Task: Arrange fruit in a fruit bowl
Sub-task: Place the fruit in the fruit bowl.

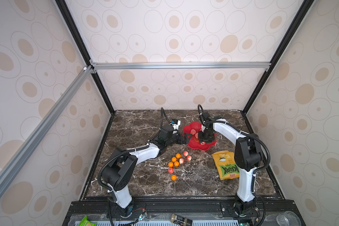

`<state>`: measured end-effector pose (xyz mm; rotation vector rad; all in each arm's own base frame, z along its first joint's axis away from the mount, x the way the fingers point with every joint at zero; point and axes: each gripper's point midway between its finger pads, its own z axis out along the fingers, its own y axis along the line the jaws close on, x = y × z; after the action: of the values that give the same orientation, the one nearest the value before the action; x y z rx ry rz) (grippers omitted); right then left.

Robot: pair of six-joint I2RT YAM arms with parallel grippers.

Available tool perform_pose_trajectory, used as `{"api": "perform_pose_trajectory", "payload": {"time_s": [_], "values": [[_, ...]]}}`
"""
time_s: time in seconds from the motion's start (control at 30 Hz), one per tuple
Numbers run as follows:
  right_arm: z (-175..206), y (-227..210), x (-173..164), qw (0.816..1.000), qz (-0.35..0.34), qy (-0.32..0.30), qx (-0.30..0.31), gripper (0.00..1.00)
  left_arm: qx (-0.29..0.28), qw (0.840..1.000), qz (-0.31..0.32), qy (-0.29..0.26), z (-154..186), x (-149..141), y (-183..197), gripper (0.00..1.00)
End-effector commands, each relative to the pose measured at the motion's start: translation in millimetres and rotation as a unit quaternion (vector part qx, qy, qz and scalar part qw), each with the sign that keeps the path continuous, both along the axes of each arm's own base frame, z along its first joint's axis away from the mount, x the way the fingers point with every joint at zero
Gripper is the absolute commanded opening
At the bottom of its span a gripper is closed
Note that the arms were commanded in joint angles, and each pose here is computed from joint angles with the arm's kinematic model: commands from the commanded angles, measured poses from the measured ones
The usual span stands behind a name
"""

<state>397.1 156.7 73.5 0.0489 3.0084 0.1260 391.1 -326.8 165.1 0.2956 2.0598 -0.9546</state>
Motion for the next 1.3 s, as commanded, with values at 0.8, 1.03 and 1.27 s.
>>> {"api": "perform_pose_trajectory", "payload": {"time_s": [0.8,1.03,1.27], "values": [[-34.1,-10.1,15.0,0.999,0.002,0.032,-0.037,0.41,-0.003,1.000,-0.008,-0.009,-2.6,1.9,-3.7,0.99],[-36.9,-9.6,15.2,0.999,0.003,0.035,-0.038,0.42,-0.003,1.000,-0.011,-0.006,-4.4,4.1,-5.9,0.99],[-35.0,-8.9,16.3,0.999,0.004,0.034,-0.038,0.51,-0.003,1.000,-0.013,-0.003,-8.4,2.7,-6.4,0.99]]}}
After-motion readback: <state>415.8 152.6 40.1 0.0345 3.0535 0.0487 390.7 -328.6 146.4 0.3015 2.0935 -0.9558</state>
